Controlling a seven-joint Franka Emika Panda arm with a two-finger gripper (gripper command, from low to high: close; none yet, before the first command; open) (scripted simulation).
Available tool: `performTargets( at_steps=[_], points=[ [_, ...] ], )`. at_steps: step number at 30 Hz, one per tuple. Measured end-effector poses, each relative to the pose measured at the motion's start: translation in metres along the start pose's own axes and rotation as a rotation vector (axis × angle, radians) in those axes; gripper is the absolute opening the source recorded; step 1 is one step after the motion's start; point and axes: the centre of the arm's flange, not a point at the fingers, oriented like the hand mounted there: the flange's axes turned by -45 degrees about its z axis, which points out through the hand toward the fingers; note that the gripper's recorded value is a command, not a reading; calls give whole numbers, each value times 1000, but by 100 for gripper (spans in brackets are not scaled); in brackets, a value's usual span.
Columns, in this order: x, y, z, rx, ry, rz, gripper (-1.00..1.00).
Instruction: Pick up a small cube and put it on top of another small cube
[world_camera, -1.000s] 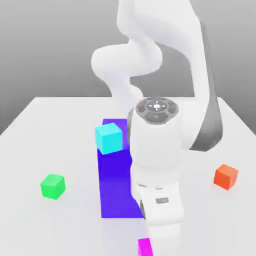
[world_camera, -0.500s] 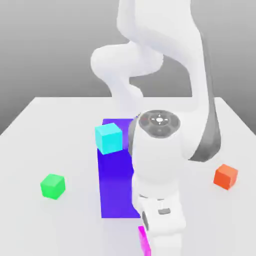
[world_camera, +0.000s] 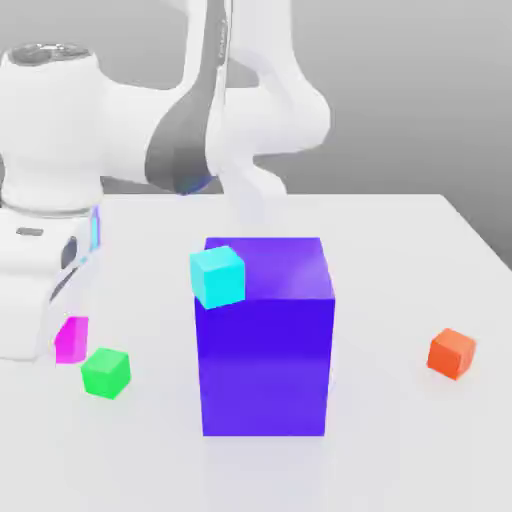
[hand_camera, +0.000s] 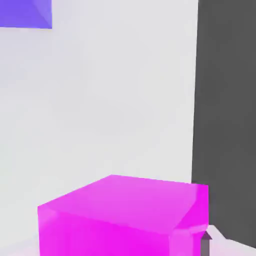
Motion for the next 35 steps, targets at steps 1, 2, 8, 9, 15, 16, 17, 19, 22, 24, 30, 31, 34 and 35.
performTargets(
  at_steps=[1, 2, 8, 9, 15, 16, 17, 19, 22, 24, 30, 31, 34, 35],
  points=[
    [-5, -12, 3, 6, 6, -5, -100],
    [-8, -25, 7, 13, 14, -12, -100],
    [-9, -111, 40, 70, 94, -51, -100],
    [-4, -121, 45, 79, 106, -59, -100],
    [-6, -132, 61, 125, 108, -60, -100],
    [-7, -132, 63, 130, 106, -60, -100],
    [-7, -133, 66, 135, 104, -59, -100],
    [-8, -133, 71, 141, 101, -59, -100],
    [-9, -133, 79, 145, 97, -59, -100],
    [-7, -133, 85, 143, 95, -63, -100],
    [0, -133, 103, 120, 102, -71, -100],
    [1, -133, 106, 114, 104, -72, -100],
    [6, -135, 114, 92, 114, -70, -100],
    [8, -135, 116, 87, 117, -69, 100]
  ],
)
